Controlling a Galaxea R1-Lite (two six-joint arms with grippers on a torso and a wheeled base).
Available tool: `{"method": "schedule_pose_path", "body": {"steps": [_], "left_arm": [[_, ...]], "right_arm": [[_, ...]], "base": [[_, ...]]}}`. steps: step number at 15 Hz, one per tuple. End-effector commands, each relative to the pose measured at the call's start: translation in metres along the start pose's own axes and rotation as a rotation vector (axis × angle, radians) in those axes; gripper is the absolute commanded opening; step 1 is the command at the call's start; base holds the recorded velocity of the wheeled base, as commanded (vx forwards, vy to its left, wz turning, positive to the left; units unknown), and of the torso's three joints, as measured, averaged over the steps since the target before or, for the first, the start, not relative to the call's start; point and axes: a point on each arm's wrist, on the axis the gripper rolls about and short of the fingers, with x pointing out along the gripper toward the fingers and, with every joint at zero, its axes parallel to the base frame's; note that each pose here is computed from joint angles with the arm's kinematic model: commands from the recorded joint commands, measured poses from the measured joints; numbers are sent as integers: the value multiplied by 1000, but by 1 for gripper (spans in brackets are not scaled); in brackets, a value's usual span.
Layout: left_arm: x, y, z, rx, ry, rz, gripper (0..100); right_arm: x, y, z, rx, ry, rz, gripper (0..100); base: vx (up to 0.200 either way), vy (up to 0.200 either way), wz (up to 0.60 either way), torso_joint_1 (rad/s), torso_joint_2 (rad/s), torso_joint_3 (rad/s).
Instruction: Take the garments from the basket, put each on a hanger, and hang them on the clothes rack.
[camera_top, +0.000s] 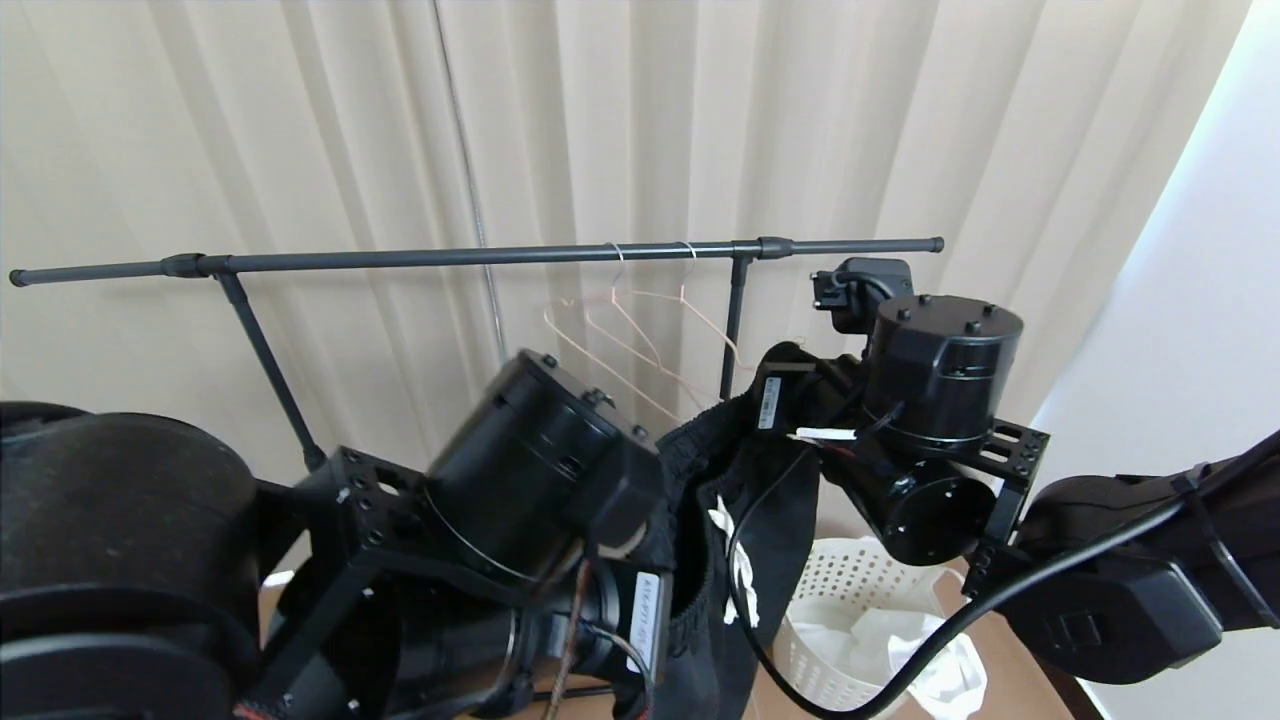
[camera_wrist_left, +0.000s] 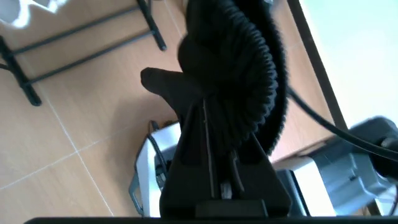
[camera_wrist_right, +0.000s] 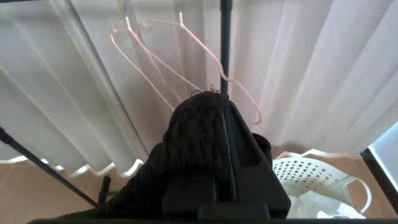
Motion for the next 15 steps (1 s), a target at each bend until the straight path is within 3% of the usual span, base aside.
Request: {"method": "schedule_pose_path", "body": {"steps": [1, 3, 6, 11, 13, 15], "left_arm": [[-13, 27, 17, -37, -70, 47, 0], [-13, 40, 35, -53, -134, 80, 0], [-20, 44, 58, -48, -249, 69, 0], [-8, 43, 59, -59, -285, 121, 0], [-8, 41, 67, -82, -366, 122, 0], [-6, 42, 69, -97, -398, 136, 0]], "right_arm": [[-10, -16, 28, 28, -39, -17, 0], [-20, -27, 42, 12, -22, -20, 0], [-34, -36, 47, -45, 51, -23, 0], [-44, -42, 43, -113, 141, -35, 0], [-44, -43, 39, -139, 160, -39, 0], [-44, -45, 34, -175, 185, -40, 0]], "base": [[0, 0, 0, 0, 0, 0], [0, 0, 0, 0, 0, 0], [0, 0, 0, 0, 0, 0], [0, 0, 0, 0, 0, 0], [0, 0, 0, 0, 0, 0], [0, 0, 0, 0, 0, 0]]}}
